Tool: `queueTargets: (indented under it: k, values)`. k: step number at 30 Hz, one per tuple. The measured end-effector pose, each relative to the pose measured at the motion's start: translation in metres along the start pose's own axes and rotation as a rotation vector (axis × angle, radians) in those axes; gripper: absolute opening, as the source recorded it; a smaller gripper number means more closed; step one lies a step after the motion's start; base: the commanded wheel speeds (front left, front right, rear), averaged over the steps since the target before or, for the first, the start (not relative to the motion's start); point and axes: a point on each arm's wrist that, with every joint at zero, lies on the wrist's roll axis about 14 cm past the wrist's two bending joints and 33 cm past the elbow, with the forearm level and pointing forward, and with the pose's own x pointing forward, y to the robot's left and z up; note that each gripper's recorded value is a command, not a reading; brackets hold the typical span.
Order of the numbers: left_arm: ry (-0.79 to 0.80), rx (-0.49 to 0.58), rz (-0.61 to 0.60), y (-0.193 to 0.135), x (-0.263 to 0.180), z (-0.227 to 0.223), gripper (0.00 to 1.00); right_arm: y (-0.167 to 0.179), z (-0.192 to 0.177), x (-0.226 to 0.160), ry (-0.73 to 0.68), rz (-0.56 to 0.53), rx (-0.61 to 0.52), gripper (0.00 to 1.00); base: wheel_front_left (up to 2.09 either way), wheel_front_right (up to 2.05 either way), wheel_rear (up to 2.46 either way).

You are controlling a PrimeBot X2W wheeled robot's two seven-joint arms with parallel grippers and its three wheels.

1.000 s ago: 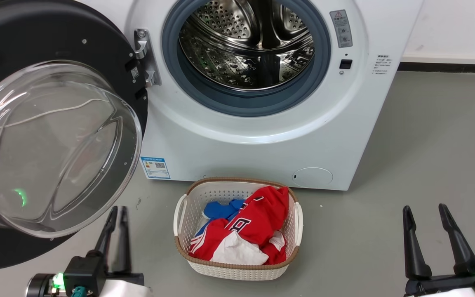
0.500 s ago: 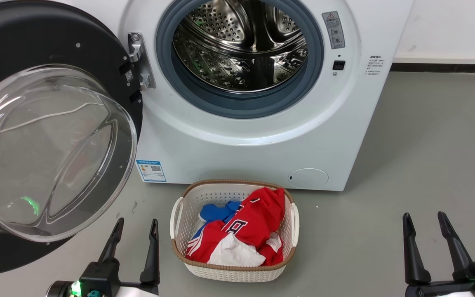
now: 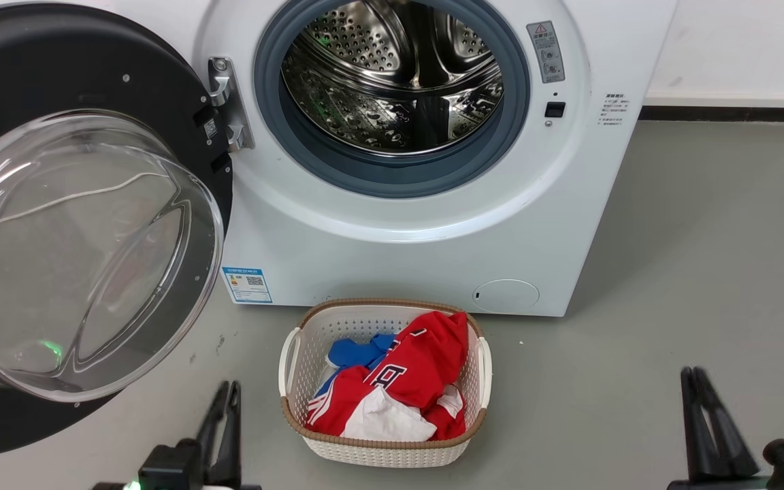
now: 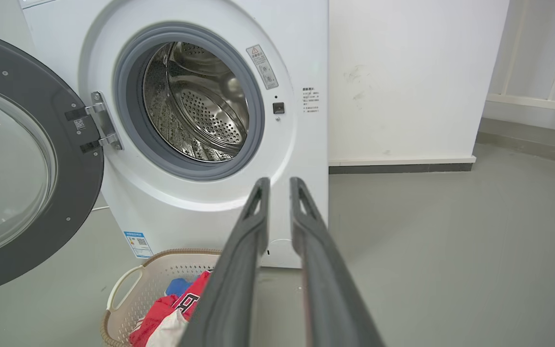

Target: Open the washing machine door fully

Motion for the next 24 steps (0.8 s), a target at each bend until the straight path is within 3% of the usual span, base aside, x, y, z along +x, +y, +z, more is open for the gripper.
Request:
queueTargets:
  k: [24]
  values:
    - [0.094,-0.426,0.102,0.018,0.006,-0.019,0.00,-0.014,-0.017,0.008,0.055,-0.097,0.415,0.00,0.00,0.00,0.00]
